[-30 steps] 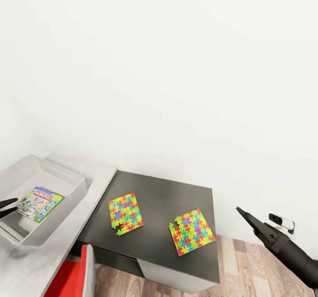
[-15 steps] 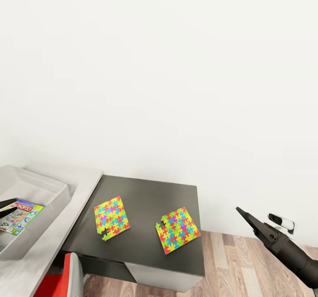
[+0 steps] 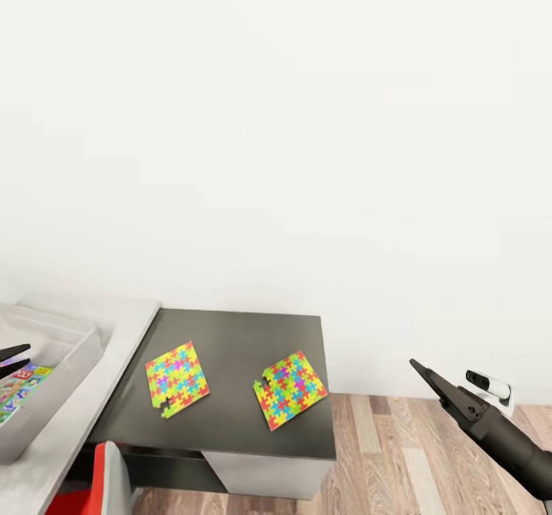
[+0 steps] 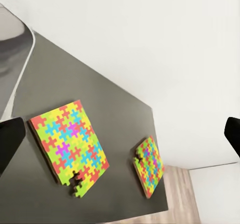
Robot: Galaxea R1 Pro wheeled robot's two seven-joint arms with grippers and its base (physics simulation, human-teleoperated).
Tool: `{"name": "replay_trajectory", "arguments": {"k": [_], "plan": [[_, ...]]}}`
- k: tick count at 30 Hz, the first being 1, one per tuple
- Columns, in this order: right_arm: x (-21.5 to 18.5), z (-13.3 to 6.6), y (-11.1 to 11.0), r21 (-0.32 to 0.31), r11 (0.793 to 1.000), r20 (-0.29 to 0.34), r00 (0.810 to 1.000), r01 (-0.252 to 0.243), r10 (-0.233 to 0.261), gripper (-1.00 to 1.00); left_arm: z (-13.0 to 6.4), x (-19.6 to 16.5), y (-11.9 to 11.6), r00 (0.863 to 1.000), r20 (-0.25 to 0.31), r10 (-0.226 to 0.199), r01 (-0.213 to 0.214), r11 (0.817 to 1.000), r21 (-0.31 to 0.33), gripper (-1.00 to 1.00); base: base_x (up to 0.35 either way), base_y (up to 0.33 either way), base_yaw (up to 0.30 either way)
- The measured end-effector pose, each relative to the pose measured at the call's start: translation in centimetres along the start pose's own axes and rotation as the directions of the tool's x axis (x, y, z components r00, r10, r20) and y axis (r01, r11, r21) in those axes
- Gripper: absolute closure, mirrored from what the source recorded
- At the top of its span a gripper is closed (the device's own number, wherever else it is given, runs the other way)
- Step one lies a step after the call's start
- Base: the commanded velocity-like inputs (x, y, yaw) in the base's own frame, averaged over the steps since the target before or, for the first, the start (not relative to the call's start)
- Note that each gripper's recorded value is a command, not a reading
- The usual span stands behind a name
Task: Put all the toys in the child's room - the three board games (two on the bed and one on the table), the two jigsaw puzzles on the table, and the tennis ball on the table - inside the toy box on the table in the child's room.
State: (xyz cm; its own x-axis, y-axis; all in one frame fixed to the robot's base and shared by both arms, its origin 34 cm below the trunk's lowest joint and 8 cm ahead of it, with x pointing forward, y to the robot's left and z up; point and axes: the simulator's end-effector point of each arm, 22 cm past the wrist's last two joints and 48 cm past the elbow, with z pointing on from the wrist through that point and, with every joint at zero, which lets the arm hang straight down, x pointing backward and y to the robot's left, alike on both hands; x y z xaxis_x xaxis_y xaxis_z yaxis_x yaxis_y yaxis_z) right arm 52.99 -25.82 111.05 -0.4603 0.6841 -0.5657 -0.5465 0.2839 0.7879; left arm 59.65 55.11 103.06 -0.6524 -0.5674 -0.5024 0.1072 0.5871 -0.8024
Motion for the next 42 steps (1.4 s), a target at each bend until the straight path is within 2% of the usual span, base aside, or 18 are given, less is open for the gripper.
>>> {"name": "replay_trajectory", "arguments": {"k": [31, 42], "plan": [[-0.8, 0.1, 1.8, -0.032, 0.999, 0.014, 0.999, 0.030, -0.030, -1.00, -0.9, -1.0, -1.8, 0.999, 0.029, 0.027, -0.027, 0.999, 0.026, -1.00, -0.001, 0.000, -0.159], [-1.3, 0.1, 2.5, -0.044, 0.997, 0.029, 0.997, 0.071, -0.070, -1.00, -1.2, -1.4, -2.5, 0.999, 0.039, 0.036, -0.037, 0.999, 0.035, -1.00, 0.000, 0.000, -0.117]]}}
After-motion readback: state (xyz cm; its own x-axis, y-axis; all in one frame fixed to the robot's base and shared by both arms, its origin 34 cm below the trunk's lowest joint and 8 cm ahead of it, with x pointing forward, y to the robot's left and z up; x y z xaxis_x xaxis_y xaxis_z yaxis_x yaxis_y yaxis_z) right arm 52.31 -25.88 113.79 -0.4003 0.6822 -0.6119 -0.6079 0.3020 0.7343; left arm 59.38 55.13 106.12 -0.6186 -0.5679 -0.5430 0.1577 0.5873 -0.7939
